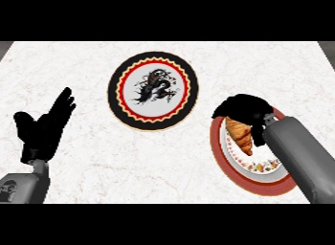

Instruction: Pick the croissant from the plate and place it in the plate

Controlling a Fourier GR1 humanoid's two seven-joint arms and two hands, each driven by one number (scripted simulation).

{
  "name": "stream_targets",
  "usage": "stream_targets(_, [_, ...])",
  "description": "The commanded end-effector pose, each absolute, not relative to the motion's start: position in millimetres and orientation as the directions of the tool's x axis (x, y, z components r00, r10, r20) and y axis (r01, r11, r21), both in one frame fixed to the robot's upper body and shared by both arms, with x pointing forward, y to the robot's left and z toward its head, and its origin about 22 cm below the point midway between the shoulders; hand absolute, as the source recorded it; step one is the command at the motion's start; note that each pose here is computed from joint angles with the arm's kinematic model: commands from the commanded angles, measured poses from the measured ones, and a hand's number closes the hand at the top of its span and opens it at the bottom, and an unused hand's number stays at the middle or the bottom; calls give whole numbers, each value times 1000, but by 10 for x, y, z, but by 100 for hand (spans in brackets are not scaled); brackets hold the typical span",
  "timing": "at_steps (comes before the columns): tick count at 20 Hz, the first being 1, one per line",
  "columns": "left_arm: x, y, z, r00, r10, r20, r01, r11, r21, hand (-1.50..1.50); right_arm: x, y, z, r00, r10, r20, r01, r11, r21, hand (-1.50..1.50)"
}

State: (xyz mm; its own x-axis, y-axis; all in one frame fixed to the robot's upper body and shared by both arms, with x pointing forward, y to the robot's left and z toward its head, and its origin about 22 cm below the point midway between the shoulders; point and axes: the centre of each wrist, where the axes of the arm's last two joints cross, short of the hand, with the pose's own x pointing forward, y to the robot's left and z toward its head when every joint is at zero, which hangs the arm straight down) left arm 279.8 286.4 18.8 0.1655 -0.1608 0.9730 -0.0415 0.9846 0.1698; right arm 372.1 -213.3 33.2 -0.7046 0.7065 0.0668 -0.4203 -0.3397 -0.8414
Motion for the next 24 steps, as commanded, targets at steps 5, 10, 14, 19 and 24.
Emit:
stream_targets(5, [2822, 2870, 77, 176, -148, 973, -43, 987, 158, 0, 3690, -2144, 215, -753, 645, 130, -443, -350, -825, 150])
stream_targets(10, [2756, 2787, 209, 165, -162, 973, -37, 985, 171, 0, 3632, -2195, 163, -758, 638, 136, -417, -314, -853, 150])
stream_targets(14, [2893, 2820, 184, 169, -158, 973, -26, 986, 164, 0, 3275, -802, 151, -694, 662, 285, -456, -98, -884, 150])
stream_targets(19, [2941, 2630, 213, 152, -163, 975, 44, 986, 158, 0, 3211, -641, 374, -629, 707, 323, -383, 80, -920, 150])
stream_targets(24, [3010, 2547, 262, 144, -170, 975, 56, 985, 164, 0, 3094, -399, 842, -578, 745, 333, -114, 330, -937, 150])
